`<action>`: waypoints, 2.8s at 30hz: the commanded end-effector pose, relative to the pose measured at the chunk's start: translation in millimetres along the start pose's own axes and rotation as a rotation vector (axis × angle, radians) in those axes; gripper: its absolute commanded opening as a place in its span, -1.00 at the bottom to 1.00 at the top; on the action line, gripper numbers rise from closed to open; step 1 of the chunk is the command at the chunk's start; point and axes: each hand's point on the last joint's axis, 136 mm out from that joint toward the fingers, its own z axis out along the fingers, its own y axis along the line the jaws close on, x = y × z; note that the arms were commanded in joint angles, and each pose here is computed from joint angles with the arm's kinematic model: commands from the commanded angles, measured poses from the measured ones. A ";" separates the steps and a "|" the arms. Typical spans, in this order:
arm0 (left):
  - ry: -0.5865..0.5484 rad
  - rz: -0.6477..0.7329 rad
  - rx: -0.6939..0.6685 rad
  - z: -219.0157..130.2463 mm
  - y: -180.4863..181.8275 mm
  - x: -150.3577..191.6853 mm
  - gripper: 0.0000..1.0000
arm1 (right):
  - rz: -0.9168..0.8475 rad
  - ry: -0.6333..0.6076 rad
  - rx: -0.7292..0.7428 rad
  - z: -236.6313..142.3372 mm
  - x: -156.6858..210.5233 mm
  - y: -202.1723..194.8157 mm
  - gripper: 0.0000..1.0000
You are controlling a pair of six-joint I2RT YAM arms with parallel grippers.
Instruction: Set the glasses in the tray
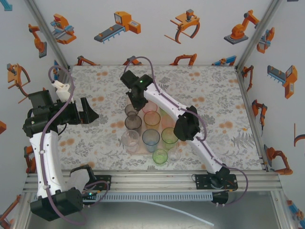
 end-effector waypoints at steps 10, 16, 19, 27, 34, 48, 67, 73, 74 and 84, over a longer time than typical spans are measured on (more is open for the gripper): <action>-0.022 0.001 0.015 -2.4 -3.4 -1.5 0.94 | -0.028 0.003 0.026 8.4 0.2 1.0 -0.83; -0.023 0.002 0.017 -2.1 -3.5 -1.5 0.94 | -0.028 -0.001 0.027 9.8 -1.1 1.1 -0.80; -0.023 0.002 0.016 -2.2 -3.4 -1.5 0.94 | -0.028 0.000 0.028 11.2 -0.9 1.0 -0.80; -0.023 0.001 0.017 -1.9 -3.1 -1.3 0.94 | -0.028 0.000 0.028 12.1 -0.9 1.0 -0.76; -0.023 0.001 0.014 -2.0 -2.7 -1.1 0.94 | -0.026 0.009 0.022 15.6 0.8 2.1 -0.72; -0.026 0.002 0.015 -2.6 -3.2 -1.5 0.94 | -0.022 0.013 0.009 17.4 1.4 4.7 -0.61; -0.035 -0.001 0.020 -4.6 -4.7 -4.3 0.94 | -0.019 -0.057 -0.007 -18.2 -13.5 6.3 -0.46; -0.039 -0.002 0.020 -5.7 -5.1 -5.3 0.94 | -0.017 -0.098 -0.009 -37.3 -21.4 6.0 -0.42; -0.039 -0.004 0.021 -5.7 -5.3 -5.0 0.94 | -0.016 -0.103 -0.009 -39.8 -22.4 5.6 -0.42; -0.035 -0.004 0.019 -5.2 -4.5 -4.7 0.94 | -0.024 -0.164 -0.006 -70.3 -32.5 2.9 -0.40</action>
